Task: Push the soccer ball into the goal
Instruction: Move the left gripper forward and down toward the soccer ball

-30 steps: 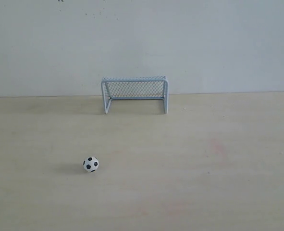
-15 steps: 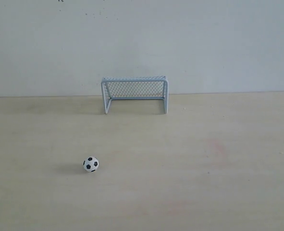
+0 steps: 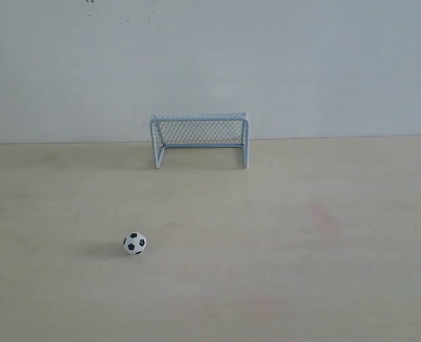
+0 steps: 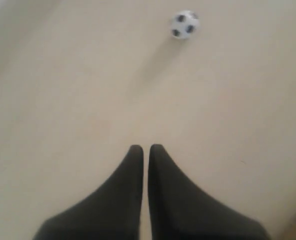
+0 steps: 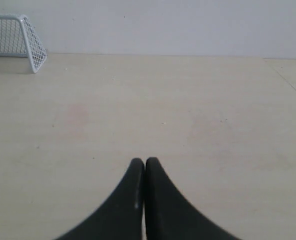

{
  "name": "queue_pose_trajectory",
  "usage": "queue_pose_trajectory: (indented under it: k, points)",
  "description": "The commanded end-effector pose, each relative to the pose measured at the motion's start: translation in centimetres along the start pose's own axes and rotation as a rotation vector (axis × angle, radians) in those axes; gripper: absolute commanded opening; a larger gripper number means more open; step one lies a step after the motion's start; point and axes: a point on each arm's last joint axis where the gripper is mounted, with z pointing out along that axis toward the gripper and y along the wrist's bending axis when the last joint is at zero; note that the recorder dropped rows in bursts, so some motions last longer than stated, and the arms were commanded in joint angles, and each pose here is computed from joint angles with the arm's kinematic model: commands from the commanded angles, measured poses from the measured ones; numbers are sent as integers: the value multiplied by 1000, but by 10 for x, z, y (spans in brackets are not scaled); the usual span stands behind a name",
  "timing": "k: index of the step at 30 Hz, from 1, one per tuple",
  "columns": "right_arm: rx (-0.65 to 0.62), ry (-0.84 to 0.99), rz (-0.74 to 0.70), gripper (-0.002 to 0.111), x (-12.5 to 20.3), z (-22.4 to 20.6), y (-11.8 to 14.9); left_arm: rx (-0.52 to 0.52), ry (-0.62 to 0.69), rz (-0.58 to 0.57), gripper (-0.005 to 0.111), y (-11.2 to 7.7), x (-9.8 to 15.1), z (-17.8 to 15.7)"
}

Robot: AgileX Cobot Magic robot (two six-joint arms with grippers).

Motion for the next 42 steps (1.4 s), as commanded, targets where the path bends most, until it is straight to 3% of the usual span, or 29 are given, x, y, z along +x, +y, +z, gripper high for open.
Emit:
queue_pose_trajectory:
  k: [1,4,7,14,22,26,31,34,36,38,40,42]
  points:
    - [2,-10,-11,0,-1,0,0,227,-68,164,4,-17,-7,3]
    - [2,-10,-11,0,-1,0,0,328,-129,234,4,-24,-12,6]
    - [2,-10,-11,0,-1,0,0,348,-123,242,4,-23,-12,16]
    - [2,-10,-11,0,-1,0,0,369,-17,249,4,-14,-4,57]
    - [2,-10,-11,0,-1,0,0,449,192,402,4,-11,21,96]
    - [-4,-10,-7,0,-1,0,0,462,204,402,4,-12,23,103]
    - [-18,-11,-10,0,-1,0,1,345,111,347,4,-4,12,108]
    - [-18,-11,-10,0,-1,0,1,183,23,372,4,8,2,112]
    - [-18,-11,-10,0,-1,0,1,8,-32,388,4,23,-5,114]
    - [-18,-11,-10,0,-1,0,1,-76,-67,322,4,30,-10,113]
    - [-18,-11,-10,0,-1,0,1,-31,-92,299,4,29,-14,113]
    - [-18,-11,-10,0,-1,0,1,79,-104,400,4,23,-17,115]
